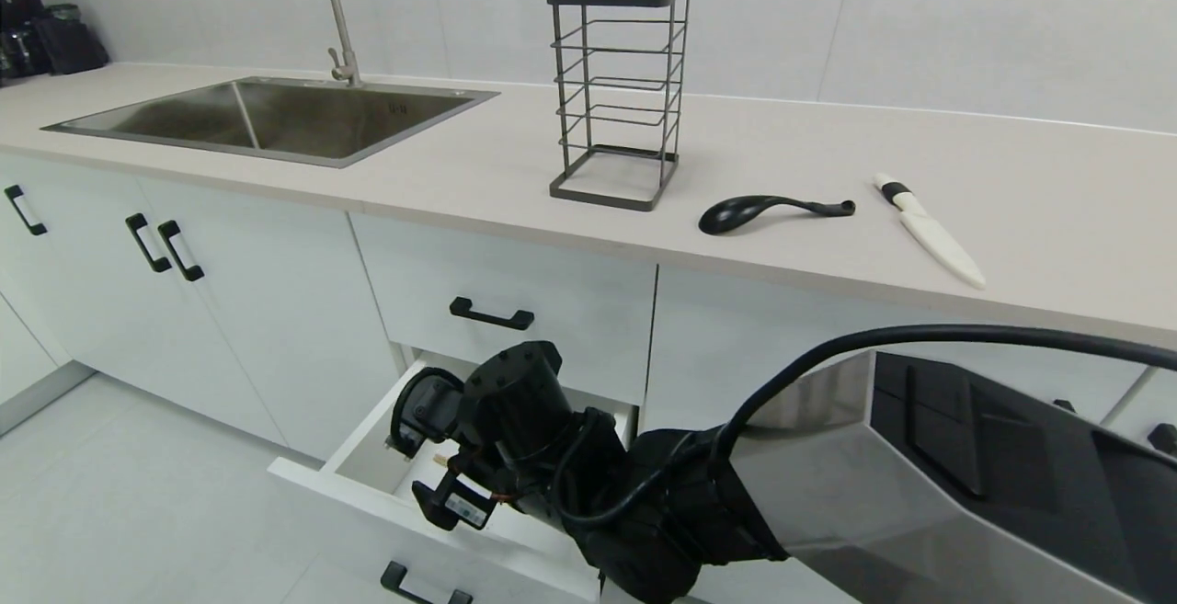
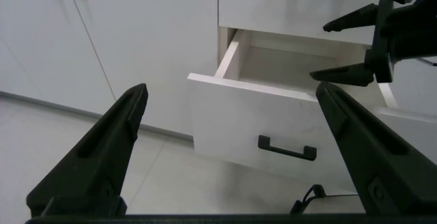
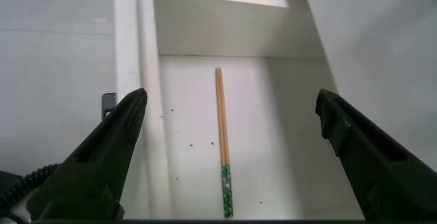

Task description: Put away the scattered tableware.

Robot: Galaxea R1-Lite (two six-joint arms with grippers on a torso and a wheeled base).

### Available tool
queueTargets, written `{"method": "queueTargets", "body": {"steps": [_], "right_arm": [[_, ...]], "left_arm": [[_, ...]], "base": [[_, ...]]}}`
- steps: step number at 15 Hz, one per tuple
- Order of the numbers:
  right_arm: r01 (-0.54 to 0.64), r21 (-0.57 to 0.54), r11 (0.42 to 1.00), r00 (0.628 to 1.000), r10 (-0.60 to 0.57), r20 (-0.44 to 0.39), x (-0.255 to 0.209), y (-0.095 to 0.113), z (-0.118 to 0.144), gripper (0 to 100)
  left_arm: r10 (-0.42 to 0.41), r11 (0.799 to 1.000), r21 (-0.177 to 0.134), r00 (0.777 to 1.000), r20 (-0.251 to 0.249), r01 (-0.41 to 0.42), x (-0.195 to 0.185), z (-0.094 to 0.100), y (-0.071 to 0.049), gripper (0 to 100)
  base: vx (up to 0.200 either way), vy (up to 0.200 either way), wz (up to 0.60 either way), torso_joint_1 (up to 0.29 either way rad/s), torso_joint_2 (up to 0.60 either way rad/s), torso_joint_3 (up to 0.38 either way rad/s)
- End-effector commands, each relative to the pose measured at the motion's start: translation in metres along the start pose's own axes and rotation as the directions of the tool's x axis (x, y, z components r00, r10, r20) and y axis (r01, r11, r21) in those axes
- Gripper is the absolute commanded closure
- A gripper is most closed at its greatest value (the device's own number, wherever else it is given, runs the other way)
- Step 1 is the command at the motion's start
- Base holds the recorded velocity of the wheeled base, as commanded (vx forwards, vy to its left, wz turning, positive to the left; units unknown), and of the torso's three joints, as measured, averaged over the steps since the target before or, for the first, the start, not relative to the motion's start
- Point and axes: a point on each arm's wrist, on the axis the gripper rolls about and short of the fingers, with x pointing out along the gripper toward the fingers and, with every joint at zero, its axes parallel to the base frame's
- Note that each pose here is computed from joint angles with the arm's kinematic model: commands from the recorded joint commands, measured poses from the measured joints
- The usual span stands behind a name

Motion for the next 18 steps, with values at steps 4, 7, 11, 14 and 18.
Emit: {"method": "queueTargets", "body": {"steps": [4, 7, 11, 14, 18], "right_arm": [[-0.014, -0.006, 1.0, 1.0, 0.014, 0.003, -0.0093, 0.0056, 0.0042, 0], [-0.022, -0.009, 1.0, 1.0, 0.022, 0.008, -0.0115, 0.0086, 0.0063, 0], [-0.022, -0.009, 1.0, 1.0, 0.022, 0.008, -0.0115, 0.0086, 0.0063, 0], [-0.023, -0.009, 1.0, 1.0, 0.023, 0.005, -0.011, 0.0088, 0.0056, 0], [-0.023, -0.009, 1.0, 1.0, 0.023, -0.001, -0.0105, 0.0086, 0.0041, 0]], "left_arm": [[0.001, 1.0, 0.0, 1.0, 0.001, -0.001, 0.0, 0.0, 0.0, 0], [0.001, 1.0, 0.001, 1.0, 0.001, -0.001, 0.0, 0.0, 0.0, 0], [0.001, 1.0, 0.0, 1.0, 0.001, -0.001, 0.0, 0.0, 0.0, 0], [0.001, 1.0, -0.001, 1.0, 0.0, -0.001, 0.0001, 0.0001, 0.0, 0], [0.001, 1.0, 0.0, 1.0, 0.001, -0.001, 0.0, 0.0005, 0.0, 0]], "base": [[0.0, 0.0, 0.0, 0.246, -0.52, -0.226], [0.0, 0.0, 0.0, 0.202, -0.47, -0.222], [0.0, 0.0, 0.0, 0.233, -0.5, -0.219], [0.0, 0.0, 0.0, 0.359, -0.49, -0.245], [0.0, 0.0, 0.0, 0.283, -0.52, -0.237]]}}
